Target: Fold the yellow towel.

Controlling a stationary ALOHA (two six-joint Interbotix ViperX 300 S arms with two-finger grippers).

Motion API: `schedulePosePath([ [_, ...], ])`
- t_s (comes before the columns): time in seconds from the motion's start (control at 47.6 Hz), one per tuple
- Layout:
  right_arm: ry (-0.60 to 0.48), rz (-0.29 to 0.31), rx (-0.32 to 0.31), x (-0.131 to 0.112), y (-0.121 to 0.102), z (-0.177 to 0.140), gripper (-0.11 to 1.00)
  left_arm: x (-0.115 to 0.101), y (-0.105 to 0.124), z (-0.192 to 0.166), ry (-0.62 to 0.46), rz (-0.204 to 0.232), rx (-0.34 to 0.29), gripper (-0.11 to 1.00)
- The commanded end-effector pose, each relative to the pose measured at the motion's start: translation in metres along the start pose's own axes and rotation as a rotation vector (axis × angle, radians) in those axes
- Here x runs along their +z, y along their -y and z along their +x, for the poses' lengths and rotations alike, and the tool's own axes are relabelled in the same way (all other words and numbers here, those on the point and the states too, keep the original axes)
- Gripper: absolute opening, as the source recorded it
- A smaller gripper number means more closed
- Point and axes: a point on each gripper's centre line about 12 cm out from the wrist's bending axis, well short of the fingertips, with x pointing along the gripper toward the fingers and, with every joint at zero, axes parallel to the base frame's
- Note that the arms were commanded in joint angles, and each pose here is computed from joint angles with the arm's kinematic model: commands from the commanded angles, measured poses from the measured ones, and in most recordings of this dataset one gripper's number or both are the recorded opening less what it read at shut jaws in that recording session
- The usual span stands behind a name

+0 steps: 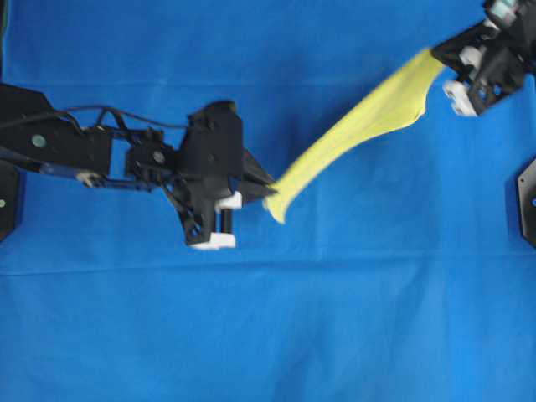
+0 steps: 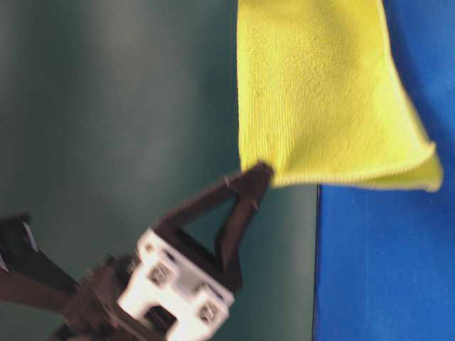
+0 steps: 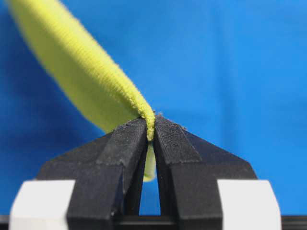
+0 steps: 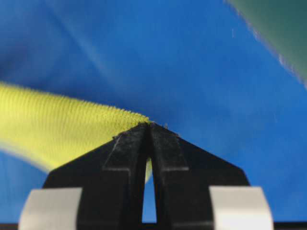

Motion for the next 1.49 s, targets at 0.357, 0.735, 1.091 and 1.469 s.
schedulePosePath([
  [0.357, 0.094, -0.027, 0.017, 0.074, -0.002, 0.068, 0.02, 0.046, 0.039, 0.046, 0.1, 0.101, -0.071, 0.04],
  [0.735, 0.09, -0.028, 0.012, 0.068, 0.0, 0.062, 0.02, 0.053, 0.041, 0.068, 0.124, 0.11, -0.069, 0.04],
  [1.091, 0.073, -0.012, -0.013, 0.034, 0.007, 0.02, 0.02, 0.079, 0.048, 0.125, 0.187, 0.127, -0.071, 0.04],
  [1.469, 0.007, -0.083, 0.064, 0.029, -0.023, 0.05, 0.02, 0.032, 0.052, 0.141, 0.132, 0.083, -0.081, 0.04],
])
